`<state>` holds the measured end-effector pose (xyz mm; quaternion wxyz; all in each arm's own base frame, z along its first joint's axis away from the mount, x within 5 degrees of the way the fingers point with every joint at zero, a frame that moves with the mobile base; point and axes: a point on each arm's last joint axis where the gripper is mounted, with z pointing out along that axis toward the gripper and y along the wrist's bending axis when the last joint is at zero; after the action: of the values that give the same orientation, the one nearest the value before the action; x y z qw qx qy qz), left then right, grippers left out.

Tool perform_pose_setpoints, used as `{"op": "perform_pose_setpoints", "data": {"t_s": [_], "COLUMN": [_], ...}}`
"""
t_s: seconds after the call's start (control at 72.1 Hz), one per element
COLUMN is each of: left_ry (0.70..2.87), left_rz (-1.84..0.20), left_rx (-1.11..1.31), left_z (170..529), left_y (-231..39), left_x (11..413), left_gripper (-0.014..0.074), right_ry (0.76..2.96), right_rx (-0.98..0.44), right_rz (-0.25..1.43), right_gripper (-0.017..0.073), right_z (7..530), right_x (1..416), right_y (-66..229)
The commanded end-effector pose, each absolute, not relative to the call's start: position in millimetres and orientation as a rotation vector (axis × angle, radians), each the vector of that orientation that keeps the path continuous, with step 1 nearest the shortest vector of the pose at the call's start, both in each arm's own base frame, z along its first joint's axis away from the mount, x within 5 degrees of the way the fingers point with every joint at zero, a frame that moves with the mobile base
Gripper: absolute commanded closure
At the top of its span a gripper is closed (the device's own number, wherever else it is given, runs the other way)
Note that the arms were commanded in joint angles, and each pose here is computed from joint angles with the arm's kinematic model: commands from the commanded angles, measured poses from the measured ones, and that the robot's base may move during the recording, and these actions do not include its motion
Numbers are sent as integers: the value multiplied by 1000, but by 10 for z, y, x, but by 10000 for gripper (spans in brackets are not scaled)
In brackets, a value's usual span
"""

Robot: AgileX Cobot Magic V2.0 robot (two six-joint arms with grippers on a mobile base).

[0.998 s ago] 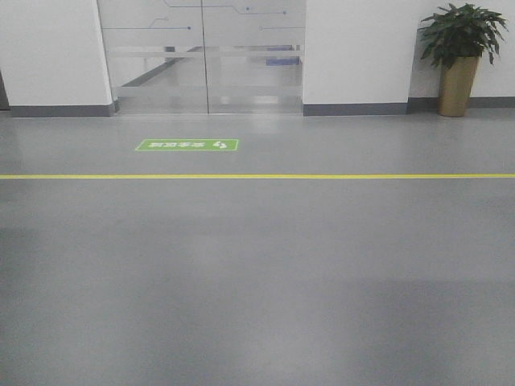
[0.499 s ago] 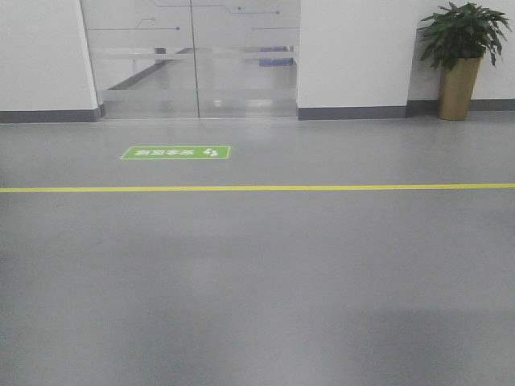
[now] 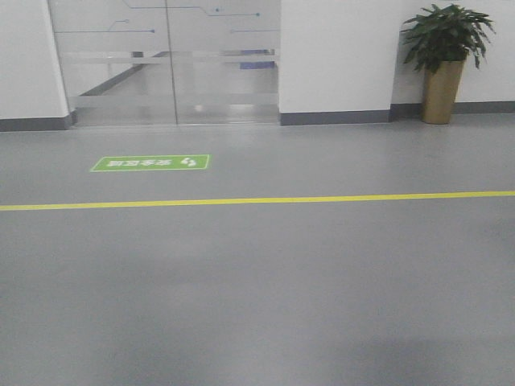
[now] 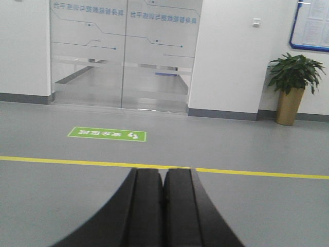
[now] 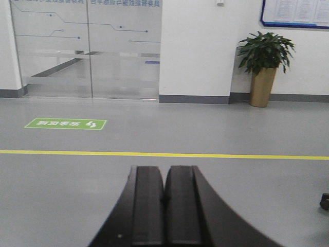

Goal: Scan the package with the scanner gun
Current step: 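Drive forward toward the glass doors and turn toward the table, then turn and approach the red table with the box and scanner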

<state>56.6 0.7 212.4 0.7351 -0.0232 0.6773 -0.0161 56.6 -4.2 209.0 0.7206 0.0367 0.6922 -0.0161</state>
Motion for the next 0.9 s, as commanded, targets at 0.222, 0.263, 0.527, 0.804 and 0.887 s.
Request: {"op": "perform_pose_setpoints", "data": {"t_s": [0.222,0.263,0.527,0.804,0.887], "left_ry": [1465,1465,1465,1465,1465], "left_rz": [-37,-37,-37,-37,-37], "left_rx": [-58,-58,-58,-58,-58], "left_z": [2148,2148,2148,2148,2148], "left_y": [9,9,9,9,9], "left_x": [560,560,560,560,560], "left_gripper": [704,704,704,704,704], "right_ry": [1509,1509,1509,1509,1509], "right_rx": [83,83,83,83,83], "right_rz": [-41,-41,-41,-41,-41], "right_gripper": [728,728,728,728,728], "right_z": [2107,2107,2107,2107,2107], "right_x": [561,561,561,561,561], "right_y": [-45,-45,-45,-45,-45]}}
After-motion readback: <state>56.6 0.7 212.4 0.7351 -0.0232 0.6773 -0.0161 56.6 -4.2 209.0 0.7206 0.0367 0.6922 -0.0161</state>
